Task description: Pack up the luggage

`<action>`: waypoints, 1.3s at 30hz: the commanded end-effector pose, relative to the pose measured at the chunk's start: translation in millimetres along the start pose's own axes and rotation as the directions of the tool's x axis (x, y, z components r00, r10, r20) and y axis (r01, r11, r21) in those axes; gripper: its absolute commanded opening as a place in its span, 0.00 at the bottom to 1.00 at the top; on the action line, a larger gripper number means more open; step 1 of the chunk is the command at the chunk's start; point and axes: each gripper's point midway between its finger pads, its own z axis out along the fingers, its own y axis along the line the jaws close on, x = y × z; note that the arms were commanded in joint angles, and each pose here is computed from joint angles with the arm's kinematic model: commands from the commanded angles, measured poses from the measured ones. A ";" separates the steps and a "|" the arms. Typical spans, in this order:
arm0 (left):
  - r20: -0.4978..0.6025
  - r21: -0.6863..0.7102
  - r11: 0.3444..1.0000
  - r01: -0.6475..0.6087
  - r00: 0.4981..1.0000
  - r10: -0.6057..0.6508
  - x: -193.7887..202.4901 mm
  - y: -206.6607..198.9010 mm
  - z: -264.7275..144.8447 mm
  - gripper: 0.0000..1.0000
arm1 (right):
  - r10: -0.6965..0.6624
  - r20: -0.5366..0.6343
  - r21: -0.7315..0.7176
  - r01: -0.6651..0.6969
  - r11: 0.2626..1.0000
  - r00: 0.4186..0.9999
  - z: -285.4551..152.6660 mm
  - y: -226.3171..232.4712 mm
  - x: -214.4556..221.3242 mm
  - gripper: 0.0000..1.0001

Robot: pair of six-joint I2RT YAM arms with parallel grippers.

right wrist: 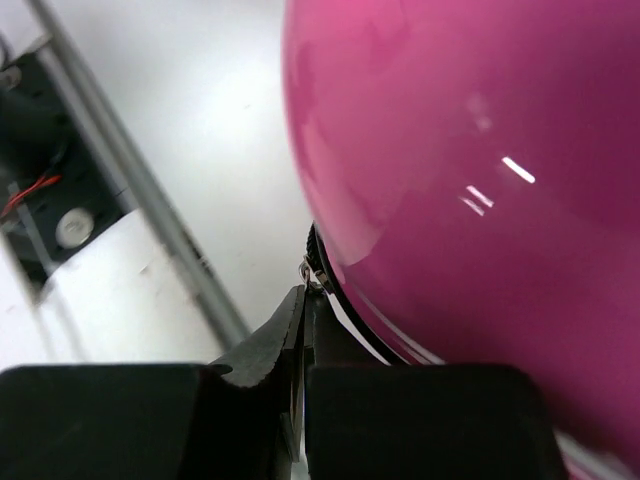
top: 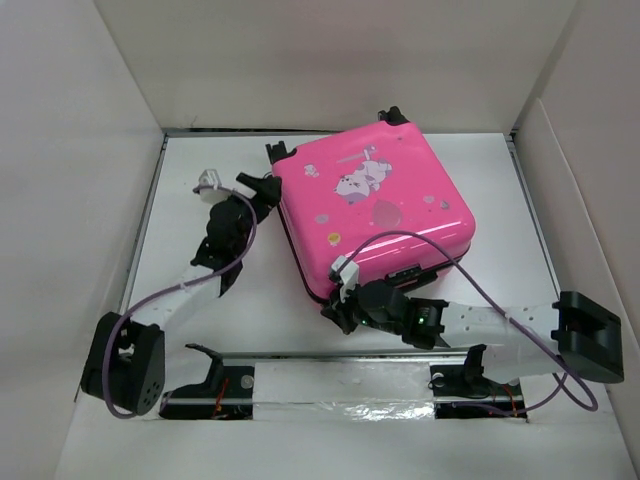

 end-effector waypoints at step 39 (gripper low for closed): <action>-0.204 0.123 0.969 0.214 0.961 -0.186 2.4 -41.5 199.5 0.53 | 0.061 0.042 -0.241 -0.049 0.969 0.997 -33.9 50.6 -7.2 0.00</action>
